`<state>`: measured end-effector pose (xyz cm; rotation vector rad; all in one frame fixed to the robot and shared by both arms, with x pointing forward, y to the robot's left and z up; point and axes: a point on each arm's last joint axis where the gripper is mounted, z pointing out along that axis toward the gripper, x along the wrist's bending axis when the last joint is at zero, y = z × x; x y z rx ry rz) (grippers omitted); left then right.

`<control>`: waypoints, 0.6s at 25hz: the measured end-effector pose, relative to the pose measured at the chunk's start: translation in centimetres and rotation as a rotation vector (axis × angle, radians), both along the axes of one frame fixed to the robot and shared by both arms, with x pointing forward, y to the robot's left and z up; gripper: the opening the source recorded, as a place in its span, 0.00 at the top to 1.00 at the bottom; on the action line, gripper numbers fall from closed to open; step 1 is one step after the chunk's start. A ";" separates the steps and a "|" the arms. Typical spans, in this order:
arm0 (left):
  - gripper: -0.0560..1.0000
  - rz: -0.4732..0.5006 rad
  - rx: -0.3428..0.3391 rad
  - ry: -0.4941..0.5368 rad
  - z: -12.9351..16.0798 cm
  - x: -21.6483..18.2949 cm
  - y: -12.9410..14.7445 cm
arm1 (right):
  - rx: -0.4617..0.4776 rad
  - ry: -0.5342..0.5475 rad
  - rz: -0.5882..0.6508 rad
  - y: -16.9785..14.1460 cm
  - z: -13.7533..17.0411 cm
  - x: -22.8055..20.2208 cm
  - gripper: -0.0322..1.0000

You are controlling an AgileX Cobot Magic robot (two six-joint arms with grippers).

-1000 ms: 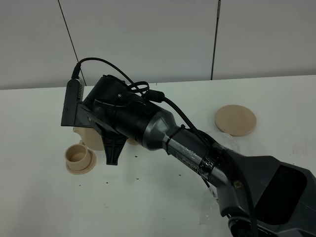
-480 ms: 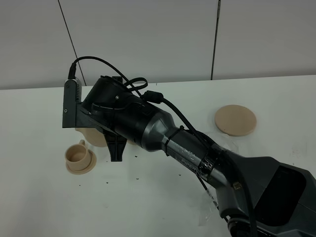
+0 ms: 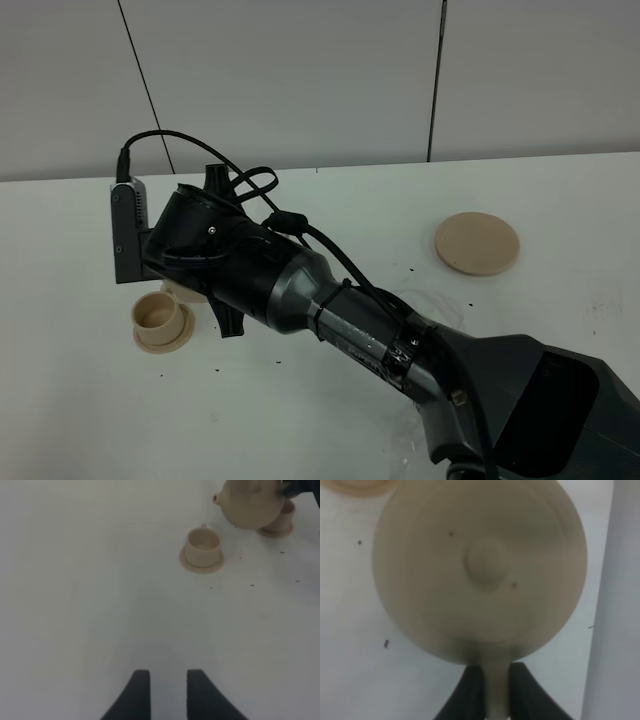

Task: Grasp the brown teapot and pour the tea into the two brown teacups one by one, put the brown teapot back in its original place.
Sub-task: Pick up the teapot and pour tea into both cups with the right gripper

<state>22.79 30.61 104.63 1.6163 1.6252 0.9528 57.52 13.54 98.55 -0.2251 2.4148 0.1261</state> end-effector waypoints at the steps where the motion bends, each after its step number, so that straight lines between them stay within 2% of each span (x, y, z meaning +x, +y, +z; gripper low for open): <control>1: 0.71 0.000 0.000 0.000 0.0 0.0 0.0 | 0.000 -0.007 0.006 0.1 0.0 0.0 0.87; 15: 0.71 0.000 0.000 0.000 0.0 0.0 0.0 | -0.037 -0.049 0.030 0.3 -0.4 0.1 0.87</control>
